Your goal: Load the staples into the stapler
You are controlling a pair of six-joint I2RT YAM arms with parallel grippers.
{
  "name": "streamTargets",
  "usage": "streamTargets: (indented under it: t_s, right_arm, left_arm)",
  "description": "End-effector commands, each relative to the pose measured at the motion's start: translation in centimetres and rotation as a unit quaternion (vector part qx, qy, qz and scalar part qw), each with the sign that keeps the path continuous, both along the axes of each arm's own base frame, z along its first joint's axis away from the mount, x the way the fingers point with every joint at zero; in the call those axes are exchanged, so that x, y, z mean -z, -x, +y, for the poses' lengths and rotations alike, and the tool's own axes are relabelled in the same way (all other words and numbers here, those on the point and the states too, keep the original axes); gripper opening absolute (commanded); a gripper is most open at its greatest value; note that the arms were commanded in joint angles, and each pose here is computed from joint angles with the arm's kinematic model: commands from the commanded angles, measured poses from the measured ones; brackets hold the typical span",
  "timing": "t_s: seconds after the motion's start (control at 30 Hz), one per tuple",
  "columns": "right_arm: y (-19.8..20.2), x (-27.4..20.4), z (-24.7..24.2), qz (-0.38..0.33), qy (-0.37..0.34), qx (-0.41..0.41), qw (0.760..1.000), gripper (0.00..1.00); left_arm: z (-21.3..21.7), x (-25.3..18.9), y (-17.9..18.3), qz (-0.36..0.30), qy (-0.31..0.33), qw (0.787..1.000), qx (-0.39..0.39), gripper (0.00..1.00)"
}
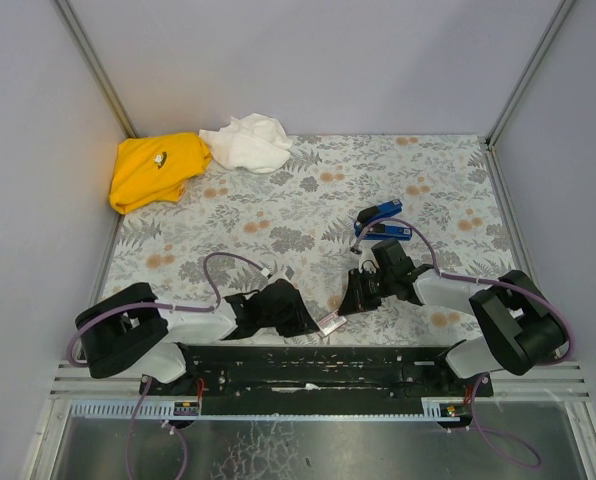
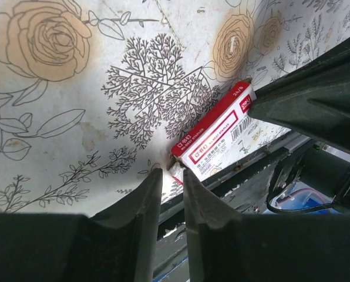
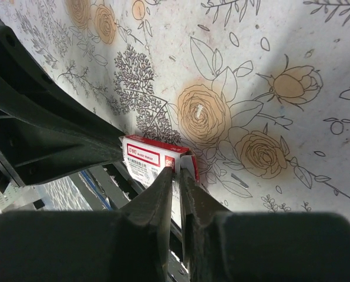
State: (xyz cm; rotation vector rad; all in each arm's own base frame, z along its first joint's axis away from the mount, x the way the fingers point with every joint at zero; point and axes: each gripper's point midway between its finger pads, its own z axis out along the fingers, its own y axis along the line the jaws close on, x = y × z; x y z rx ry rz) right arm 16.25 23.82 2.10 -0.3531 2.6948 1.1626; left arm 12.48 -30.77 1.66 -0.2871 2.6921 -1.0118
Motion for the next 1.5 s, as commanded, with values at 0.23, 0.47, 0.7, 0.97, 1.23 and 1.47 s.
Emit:
streamTargets:
  t_s: [0.23, 0.47, 0.7, 0.97, 1.23, 1.47]
  right_arm:
    - [-0.7, -1.0, 0.8, -0.016, -0.012, -0.001, 1.000, 0.09]
    - [-1.2, -1.3, 0.7, -0.026, -0.009, 0.016, 1.000, 0.02]
    - [-1.7, -1.4, 0.4, -0.035, -0.002, 0.038, 0.999, 0.00]
    - [-2.0, -1.4, 0.0, -0.044, 0.008, 0.057, 0.997, 0.00]
    - [-2.4, -1.2, -0.6, -0.052, 0.024, 0.073, 0.996, 0.00]
    - [-3.3, -1.3, -1.9, -0.073, 0.053, 0.111, 0.990, 0.00]
  left_arm:
    - [0.9, 2.5, 0.2, 0.006, -0.039, 0.999, 0.006, 0.14]
    - [1.2, 2.3, 0.1, 0.002, -0.037, 0.999, -0.003, 0.07]
    - [1.6, 2.4, 0.0, 0.002, -0.039, 0.999, -0.012, 0.00]
    - [2.0, 2.2, -0.1, -0.004, -0.045, 0.999, -0.018, 0.00]
    - [2.4, 2.2, -0.2, -0.007, -0.053, 0.998, -0.022, 0.00]
    - [3.5, 2.4, -0.6, -0.013, -0.091, 0.995, -0.028, 0.00]
